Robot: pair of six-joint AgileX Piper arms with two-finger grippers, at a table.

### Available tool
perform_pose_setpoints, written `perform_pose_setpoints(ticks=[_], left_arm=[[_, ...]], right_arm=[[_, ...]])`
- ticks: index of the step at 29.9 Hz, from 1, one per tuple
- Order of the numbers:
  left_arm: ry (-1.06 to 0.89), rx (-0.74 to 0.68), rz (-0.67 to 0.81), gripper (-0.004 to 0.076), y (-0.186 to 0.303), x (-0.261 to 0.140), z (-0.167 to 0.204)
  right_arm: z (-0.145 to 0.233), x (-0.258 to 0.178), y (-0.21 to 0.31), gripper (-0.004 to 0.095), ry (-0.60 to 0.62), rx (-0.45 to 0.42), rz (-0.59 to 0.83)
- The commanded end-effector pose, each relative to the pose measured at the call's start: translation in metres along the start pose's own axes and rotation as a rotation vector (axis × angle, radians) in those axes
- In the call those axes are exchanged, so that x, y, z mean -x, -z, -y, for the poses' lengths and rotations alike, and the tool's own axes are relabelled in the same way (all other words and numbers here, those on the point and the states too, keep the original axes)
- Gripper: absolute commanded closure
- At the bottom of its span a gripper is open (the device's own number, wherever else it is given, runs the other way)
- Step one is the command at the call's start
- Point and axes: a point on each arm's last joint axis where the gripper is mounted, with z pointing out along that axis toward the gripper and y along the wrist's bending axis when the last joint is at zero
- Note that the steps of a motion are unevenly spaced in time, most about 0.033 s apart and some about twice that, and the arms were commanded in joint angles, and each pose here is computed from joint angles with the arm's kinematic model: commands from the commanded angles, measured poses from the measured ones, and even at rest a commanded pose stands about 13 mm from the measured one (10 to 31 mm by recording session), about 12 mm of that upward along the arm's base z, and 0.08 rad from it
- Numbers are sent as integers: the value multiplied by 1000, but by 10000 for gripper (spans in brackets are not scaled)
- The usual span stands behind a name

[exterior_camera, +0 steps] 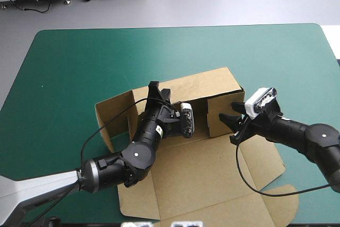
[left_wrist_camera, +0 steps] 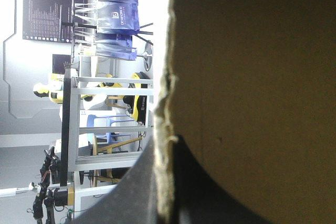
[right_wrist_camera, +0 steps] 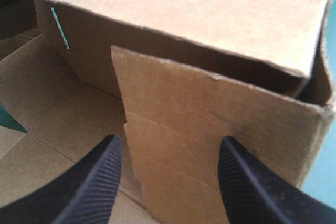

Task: Fold the box

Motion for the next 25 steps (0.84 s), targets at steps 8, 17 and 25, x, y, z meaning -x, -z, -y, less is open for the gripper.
perform_pose_setpoints(ticks=[8,17,25], left_arm=[[13,70,57,723,11,7,-19],[11,62,43,723,11,6,-18],[11,57,51,723,11,7,-18]], right_arm=[[-6,12,-16,530,38,-43,25],[-19,17,0,563,117,-1,38],[-32,17,39,561,199,-113,-32]])
